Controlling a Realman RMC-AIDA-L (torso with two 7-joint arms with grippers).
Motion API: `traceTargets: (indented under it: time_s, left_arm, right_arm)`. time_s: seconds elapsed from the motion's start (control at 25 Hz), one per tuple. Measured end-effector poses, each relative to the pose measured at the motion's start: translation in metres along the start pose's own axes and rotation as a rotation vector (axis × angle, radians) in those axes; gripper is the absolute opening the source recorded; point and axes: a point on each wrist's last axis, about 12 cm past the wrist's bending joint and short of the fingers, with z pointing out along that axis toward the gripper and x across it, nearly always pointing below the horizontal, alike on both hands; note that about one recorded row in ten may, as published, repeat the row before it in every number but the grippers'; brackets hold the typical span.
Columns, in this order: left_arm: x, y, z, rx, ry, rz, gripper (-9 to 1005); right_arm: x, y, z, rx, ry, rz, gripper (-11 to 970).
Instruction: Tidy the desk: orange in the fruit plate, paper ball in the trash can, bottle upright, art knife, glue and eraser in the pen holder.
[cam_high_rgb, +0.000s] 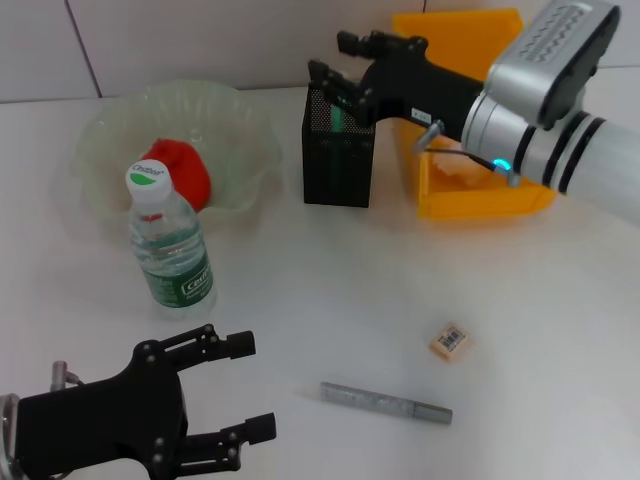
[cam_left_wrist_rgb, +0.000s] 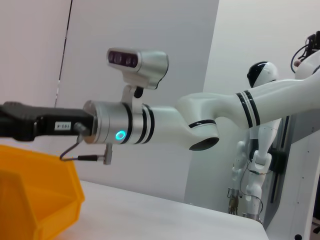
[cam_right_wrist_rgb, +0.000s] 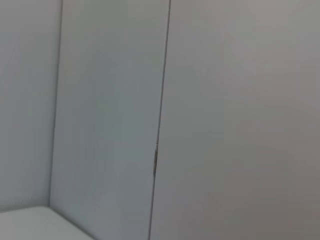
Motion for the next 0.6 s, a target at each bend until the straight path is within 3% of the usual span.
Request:
traceTargets:
  time_s: [0.2, 0.24, 0.28, 0.32, 0.36, 0.44, 0.48, 0.6]
  left_arm:
    - [0.0, 0.0, 0.0, 0.001, -0.001, 0.001, 818]
    - [0.0, 0.0, 0.0, 0.003, -0.002, -0.003, 818]
    - [-0.001, 0.0, 0.0, 0.005, -0.004, -0.015, 818]
    - [-0.001, 0.0, 0.0, 0.005, -0.004, -0.015, 818]
    - [-0.001, 0.0, 0.0, 0.007, -0.005, -0.022, 818]
    - [-0.002, 0.0, 0.0, 0.012, -0.007, -0.032, 818]
    - [-0.003, 0.001, 0.0, 0.013, -0.01, -0.031, 818]
    - [-0.004, 0.001, 0.0, 0.013, -0.013, -0.031, 818]
  right_arm:
    - [-0.017, -0.005, -0.016, -0.005, -0.058, 0.076, 592]
    - [-0.023, -0.007, -0.021, -0.022, -0.062, 0.1, 650]
    - [-0.044, -0.009, -0.031, -0.09, -0.067, 0.138, 708]
    - [-0.044, -0.009, -0.031, -0.09, -0.067, 0.138, 719]
    - [-0.058, -0.011, -0.038, -0.145, -0.046, 0.164, 730]
    - [-0.077, -0.014, -0.05, -0.238, 0.05, 0.177, 753]
    - [-0.091, -0.014, -0.06, -0.341, 0.204, 0.171, 764]
    - [-0.102, -0.015, -0.069, -0.425, 0.338, 0.163, 797]
